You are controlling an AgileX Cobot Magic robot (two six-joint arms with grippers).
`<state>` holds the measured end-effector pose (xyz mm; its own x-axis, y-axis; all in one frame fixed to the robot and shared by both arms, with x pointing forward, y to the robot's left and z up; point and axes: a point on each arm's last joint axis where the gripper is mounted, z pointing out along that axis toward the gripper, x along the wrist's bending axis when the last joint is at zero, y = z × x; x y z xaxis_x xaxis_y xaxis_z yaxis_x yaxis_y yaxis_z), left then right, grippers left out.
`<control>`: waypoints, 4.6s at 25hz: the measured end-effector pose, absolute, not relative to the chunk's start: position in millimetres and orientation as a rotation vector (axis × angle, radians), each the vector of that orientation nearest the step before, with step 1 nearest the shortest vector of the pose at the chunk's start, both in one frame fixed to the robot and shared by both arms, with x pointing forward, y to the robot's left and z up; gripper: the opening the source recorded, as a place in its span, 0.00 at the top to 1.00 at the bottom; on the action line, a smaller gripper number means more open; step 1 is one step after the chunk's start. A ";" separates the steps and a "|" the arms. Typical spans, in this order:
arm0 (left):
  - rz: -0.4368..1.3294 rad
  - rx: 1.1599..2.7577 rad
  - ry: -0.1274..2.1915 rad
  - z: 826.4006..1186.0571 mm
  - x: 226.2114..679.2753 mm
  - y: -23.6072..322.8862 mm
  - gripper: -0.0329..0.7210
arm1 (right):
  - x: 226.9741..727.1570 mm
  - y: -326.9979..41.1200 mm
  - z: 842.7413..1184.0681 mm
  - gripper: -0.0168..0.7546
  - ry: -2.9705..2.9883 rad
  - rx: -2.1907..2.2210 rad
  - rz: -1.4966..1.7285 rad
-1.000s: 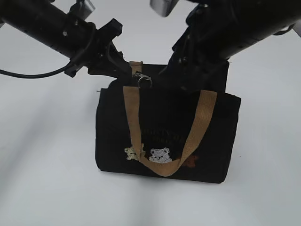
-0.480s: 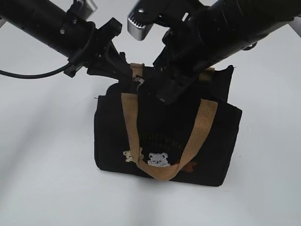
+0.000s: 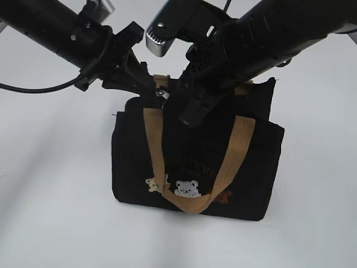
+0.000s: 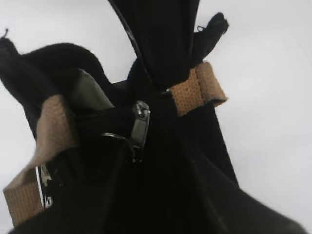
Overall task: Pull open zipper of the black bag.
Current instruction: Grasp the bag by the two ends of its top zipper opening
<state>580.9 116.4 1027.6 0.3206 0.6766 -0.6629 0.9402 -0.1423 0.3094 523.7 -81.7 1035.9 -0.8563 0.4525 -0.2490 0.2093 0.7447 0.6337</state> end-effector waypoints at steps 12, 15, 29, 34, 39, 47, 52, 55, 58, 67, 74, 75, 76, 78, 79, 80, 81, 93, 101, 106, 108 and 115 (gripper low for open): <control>-0.492 1.896 1.418 1031.3 578.6 116.6 0.95 | 519.4 -85.1 1045.8 0.96 2.541 0.481 0.864; -0.507 1.889 1.411 1034.0 577.2 115.3 0.95 | 514.8 -88.1 1053.1 0.96 2.541 0.468 0.864; -0.495 1.904 1.400 1035.5 576.7 114.9 0.95 | 505.3 -92.3 1077.6 0.69 2.476 0.498 0.968; -0.494 1.904 1.400 1035.5 576.7 114.9 0.95 | 503.5 -90.0 1076.7 0.66 2.499 0.555 1.014; -0.494 1.904 1.400 1035.5 576.7 114.9 0.95 | 501.6 -88.6 1066.5 0.66 2.587 0.566 0.973; -0.495 1.905 1.400 1035.5 576.6 114.9 0.95 | 497.2 -83.6 1063.8 0.66 2.626 0.535 0.977; -0.502 1.908 1.399 1035.5 576.1 114.8 0.95 | 500.7 -76.2 1050.0 0.65 2.659 0.508 0.945; -0.505 1.914 1.397 1035.3 575.6 115.0 0.95 | 503.6 -75.2 1049.7 0.65 2.632 0.509 0.955; -0.510 1.918 1.396 1035.2 575.1 115.0 0.95 | 504.9 -74.9 1050.3 0.67 2.615 0.511 0.963; -0.521 1.927 1.393 1035.0 574.2 115.4 0.95 | 505.4 -74.5 1048.4 0.68 2.622 0.518 0.959; -0.521 1.928 1.393 1035.0 574.1 115.4 0.95 | 503.8 -78.1 1045.0 0.68 2.660 0.465 0.875; -0.521 1.928 1.393 1035.0 574.1 115.4 0.95 | 504.1 -78.6 1044.7 0.68 2.658 0.464 0.865; -0.521 1.928 1.393 1035.0 574.1 115.4 0.95 | 504.5 -79.4 1044.4 0.69 2.657 0.459 0.849; -0.521 1.928 1.393 1035.0 574.1 115.4 0.95 | 505.2 -81.2 1043.6 0.75 2.654 0.449 0.815; -0.522 1.928 1.393 1035.0 574.1 115.4 0.95 | 505.5 -81.9 1043.3 0.81 2.654 0.450 0.803; -0.523 1.927 1.393 1035.0 574.1 115.4 0.95 | 505.8 -82.7 1043.0 0.86 2.652 0.444 0.789; -0.523 1.927 1.393 1035.0 574.1 115.4 0.95 | 505.8 -83.3 1042.6 0.92 2.654 0.444 0.778; -0.555 1.918 1.387 1036.5 572.1 113.6 0.95 | 492.3 -94.5 1069.3 0.98 2.613 0.448 0.804; -0.556 1.931 1.383 1036.3 571.1 113.4 0.95 | 486.3 -109.0 1070.2 0.98 2.647 0.563 0.643; -0.542 1.949 1.384 1035.2 571.2 114.8 0.95 | 487.9 -124.9 1066.2 0.98 2.607 0.762 0.433; -0.540 1.952 1.384 1035.0 571.2 115.0 0.95 | 488.8 -131.5 1065.2 0.98 2.583 0.839 0.364; -0.521 1.970 1.393 1033.6 573.0 120.7 0.95 | 505.9 -173.6 1063.9 0.98 2.487 1.163 0.265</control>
